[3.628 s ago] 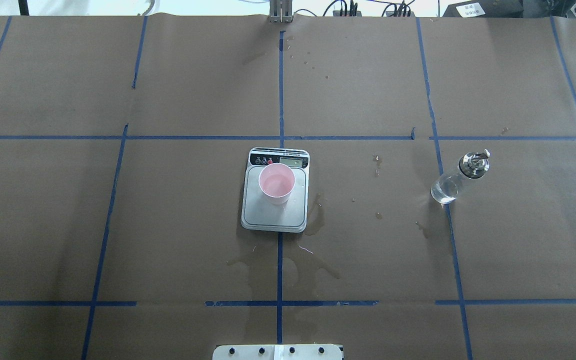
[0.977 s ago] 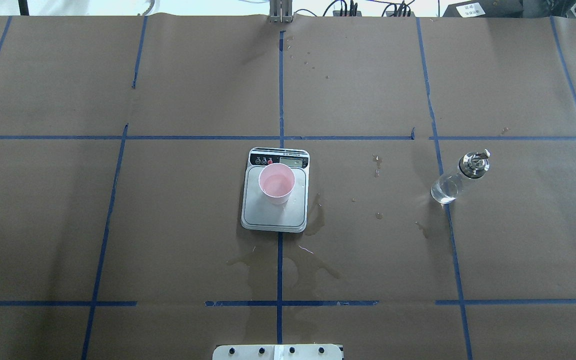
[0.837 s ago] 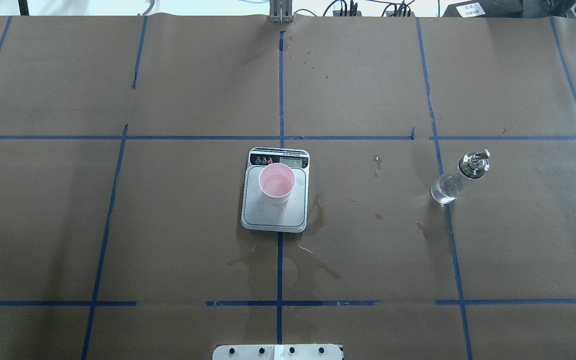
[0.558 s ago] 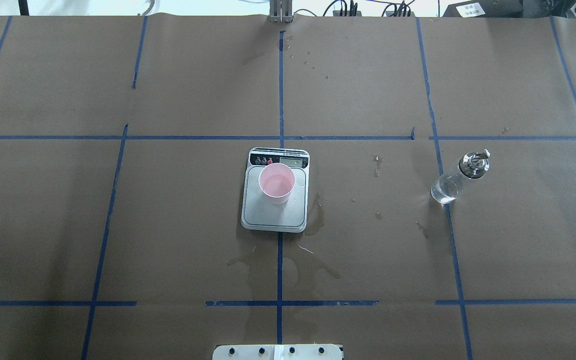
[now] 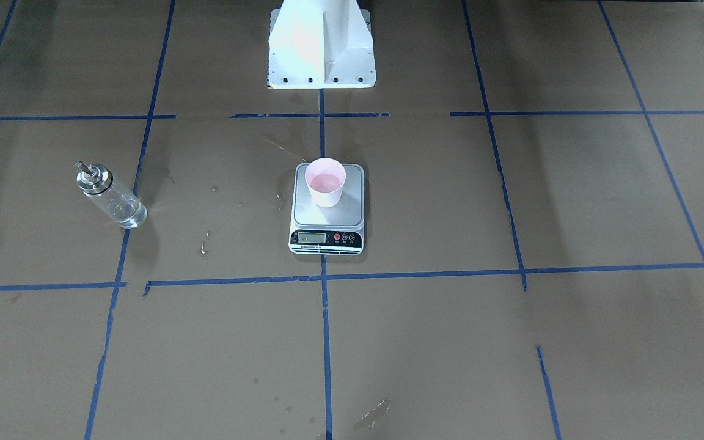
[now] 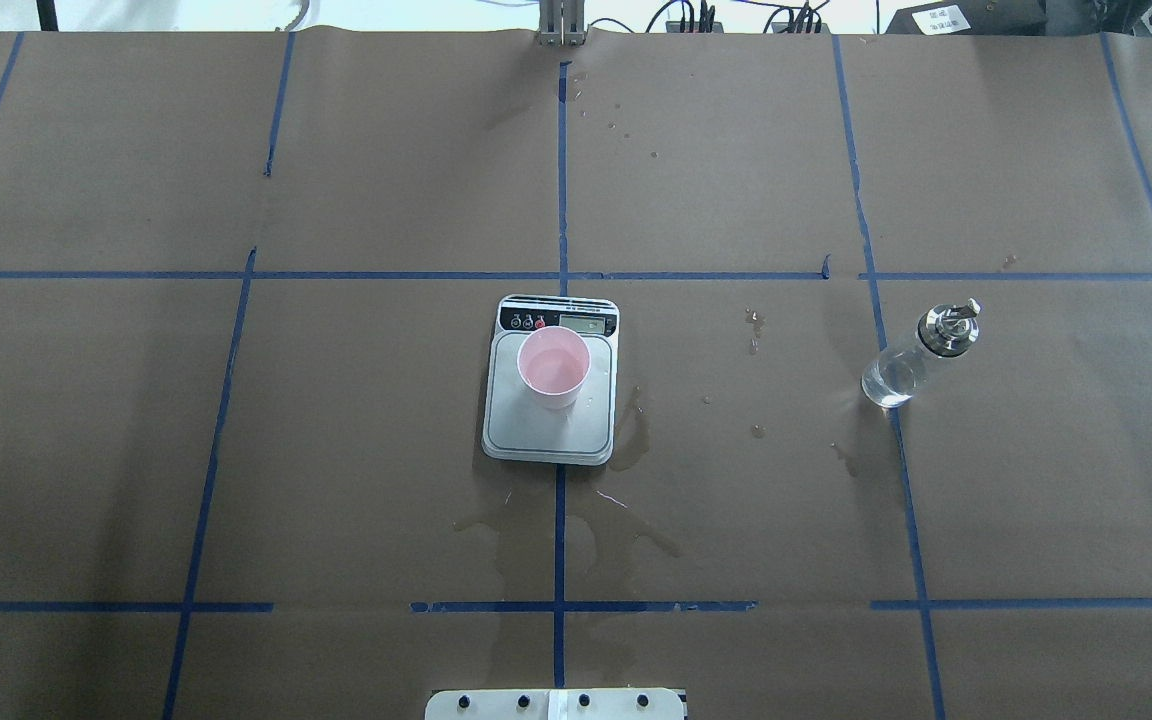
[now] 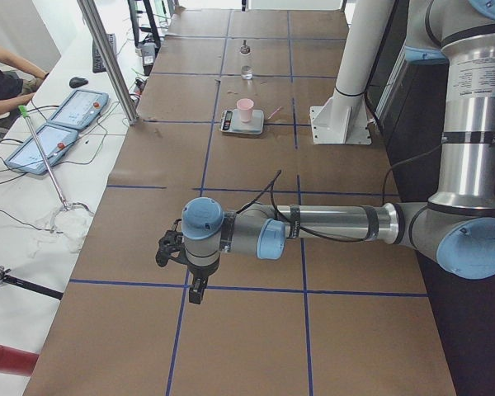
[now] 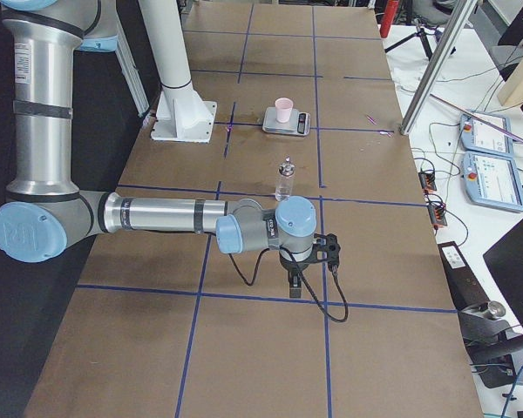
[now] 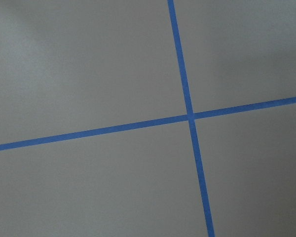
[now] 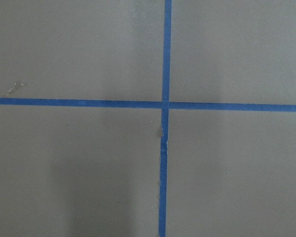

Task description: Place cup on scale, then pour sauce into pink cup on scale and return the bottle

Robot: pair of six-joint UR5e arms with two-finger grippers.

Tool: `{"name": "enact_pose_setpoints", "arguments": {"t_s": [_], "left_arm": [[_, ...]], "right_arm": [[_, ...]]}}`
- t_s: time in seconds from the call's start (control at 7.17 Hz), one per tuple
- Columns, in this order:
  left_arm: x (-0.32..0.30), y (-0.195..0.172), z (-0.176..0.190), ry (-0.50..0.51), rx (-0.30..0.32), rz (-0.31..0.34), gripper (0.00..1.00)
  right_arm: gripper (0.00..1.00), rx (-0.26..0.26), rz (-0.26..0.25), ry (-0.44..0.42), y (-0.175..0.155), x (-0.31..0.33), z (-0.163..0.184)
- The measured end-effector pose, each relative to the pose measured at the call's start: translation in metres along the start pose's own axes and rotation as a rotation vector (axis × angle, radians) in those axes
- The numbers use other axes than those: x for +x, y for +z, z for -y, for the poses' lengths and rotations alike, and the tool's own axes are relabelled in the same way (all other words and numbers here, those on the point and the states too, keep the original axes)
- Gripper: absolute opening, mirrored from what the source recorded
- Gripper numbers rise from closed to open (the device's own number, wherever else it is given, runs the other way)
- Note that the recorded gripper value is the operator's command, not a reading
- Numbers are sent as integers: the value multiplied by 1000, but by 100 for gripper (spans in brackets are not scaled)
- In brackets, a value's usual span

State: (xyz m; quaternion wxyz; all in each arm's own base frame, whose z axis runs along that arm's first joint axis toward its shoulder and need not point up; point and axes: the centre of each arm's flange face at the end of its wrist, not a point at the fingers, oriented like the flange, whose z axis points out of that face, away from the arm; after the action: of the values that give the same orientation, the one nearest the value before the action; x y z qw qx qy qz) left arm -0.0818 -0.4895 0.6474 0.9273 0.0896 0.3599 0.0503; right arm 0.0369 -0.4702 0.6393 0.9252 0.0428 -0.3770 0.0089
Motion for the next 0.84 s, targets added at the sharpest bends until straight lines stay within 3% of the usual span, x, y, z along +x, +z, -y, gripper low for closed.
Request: {"name": "enact_pose_setpoints", "arguments": {"t_s": [0.84], "left_arm": [[3,-4,2,8,9,1,100]], "right_arm": [[100,-3,0,1,1,1,-2]]}}
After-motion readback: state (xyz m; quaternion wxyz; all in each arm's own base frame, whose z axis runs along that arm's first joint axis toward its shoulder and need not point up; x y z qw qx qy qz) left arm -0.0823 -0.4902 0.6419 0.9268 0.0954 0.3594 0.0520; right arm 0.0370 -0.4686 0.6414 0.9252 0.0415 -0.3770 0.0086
